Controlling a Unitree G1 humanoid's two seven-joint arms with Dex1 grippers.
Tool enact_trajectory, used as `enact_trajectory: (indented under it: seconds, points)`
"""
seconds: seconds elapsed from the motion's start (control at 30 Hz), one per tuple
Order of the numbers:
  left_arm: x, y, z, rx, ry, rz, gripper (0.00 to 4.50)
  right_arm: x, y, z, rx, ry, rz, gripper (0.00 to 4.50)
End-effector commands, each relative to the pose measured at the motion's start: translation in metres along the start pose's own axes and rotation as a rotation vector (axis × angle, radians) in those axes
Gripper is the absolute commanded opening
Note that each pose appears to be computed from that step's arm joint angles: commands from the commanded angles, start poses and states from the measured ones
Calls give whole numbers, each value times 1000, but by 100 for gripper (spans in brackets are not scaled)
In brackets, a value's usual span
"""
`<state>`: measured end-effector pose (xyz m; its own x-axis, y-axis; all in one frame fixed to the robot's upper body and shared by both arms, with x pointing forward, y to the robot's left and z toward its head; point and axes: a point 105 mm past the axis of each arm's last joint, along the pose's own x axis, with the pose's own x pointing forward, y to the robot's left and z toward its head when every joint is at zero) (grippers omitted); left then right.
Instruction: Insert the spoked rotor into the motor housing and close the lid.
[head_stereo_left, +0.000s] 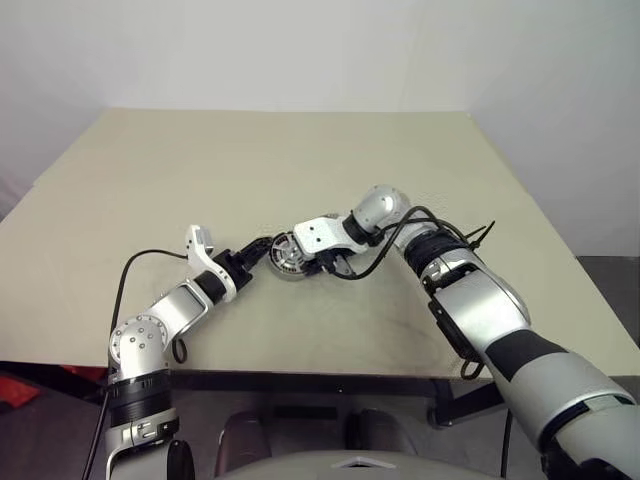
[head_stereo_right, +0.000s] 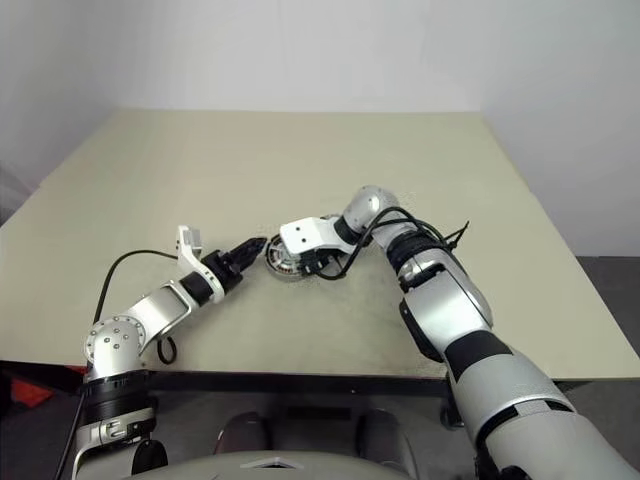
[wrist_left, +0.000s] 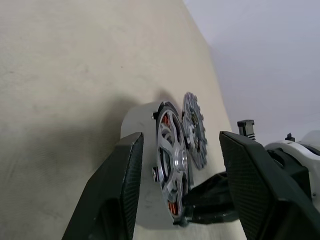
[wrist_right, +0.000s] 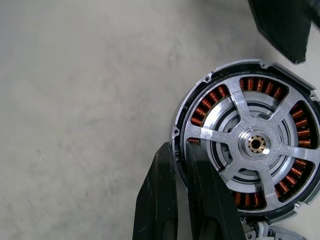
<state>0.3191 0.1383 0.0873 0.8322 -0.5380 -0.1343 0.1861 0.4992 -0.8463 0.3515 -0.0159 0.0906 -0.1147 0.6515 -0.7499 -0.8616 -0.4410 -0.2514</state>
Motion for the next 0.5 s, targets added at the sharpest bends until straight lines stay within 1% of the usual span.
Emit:
enact_trajectory:
  seconds: [0.03,0.2,0.5]
  points:
    - [-2,-11,9,19,-41,-43,256,-2,-13,20,3,-59,-57,2]
    - [-4,-11,9,20,-43,-40,256,5,-22,23,64,-64,-121,2]
    - [-5,-12,11,29,-50,-38,256,13,-29,31,119,-84,-170,2]
